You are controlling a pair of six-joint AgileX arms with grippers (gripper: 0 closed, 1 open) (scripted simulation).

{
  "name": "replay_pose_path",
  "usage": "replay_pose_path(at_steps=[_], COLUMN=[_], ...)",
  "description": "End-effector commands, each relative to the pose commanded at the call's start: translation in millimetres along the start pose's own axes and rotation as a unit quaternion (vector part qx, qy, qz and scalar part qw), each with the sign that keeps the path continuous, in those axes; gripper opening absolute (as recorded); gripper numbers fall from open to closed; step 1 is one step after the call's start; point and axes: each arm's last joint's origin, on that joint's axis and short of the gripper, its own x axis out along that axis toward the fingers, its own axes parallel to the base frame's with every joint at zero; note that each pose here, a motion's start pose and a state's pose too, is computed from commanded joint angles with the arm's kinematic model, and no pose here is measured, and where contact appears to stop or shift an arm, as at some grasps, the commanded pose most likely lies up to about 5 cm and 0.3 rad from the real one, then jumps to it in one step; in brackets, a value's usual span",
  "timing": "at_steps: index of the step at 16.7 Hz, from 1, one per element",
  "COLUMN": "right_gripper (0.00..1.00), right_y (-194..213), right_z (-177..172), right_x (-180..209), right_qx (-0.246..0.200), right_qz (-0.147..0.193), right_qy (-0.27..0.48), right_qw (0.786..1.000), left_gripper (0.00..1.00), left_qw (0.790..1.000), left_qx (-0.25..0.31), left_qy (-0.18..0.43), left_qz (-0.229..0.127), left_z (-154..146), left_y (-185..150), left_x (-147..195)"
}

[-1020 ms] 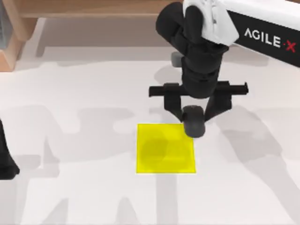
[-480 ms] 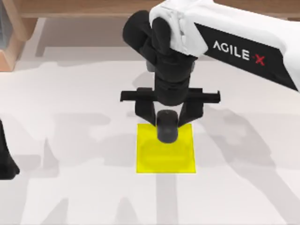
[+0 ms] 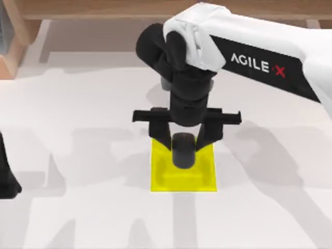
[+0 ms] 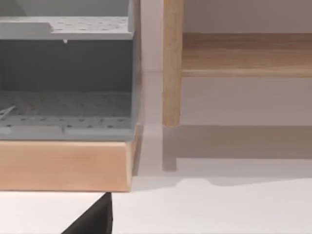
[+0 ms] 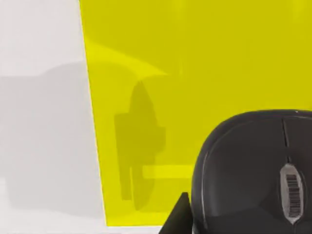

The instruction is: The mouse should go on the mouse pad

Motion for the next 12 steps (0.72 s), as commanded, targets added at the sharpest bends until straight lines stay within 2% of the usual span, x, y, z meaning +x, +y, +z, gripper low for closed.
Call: replay_pose_path(at_steps=[5, 12], right_gripper=[0.0, 0.0], right_y=[0, -1], right_z=[-3, 3], right_x=[17, 19], right_qx=[-0.001, -0.001], right_qz=[0.002, 0.003], right_qy=[0.021, -0.032], right_qw=[1.0, 0.999], left_gripper=[1.0, 1.0], left_qw=[1.0, 1.0], left_qx=[0.0, 0.0], left_qy=[0.0, 0.0], left_qz=[0.0, 0.0], left_z=[0, 0], left_y=[0, 0], left_x=[0, 0])
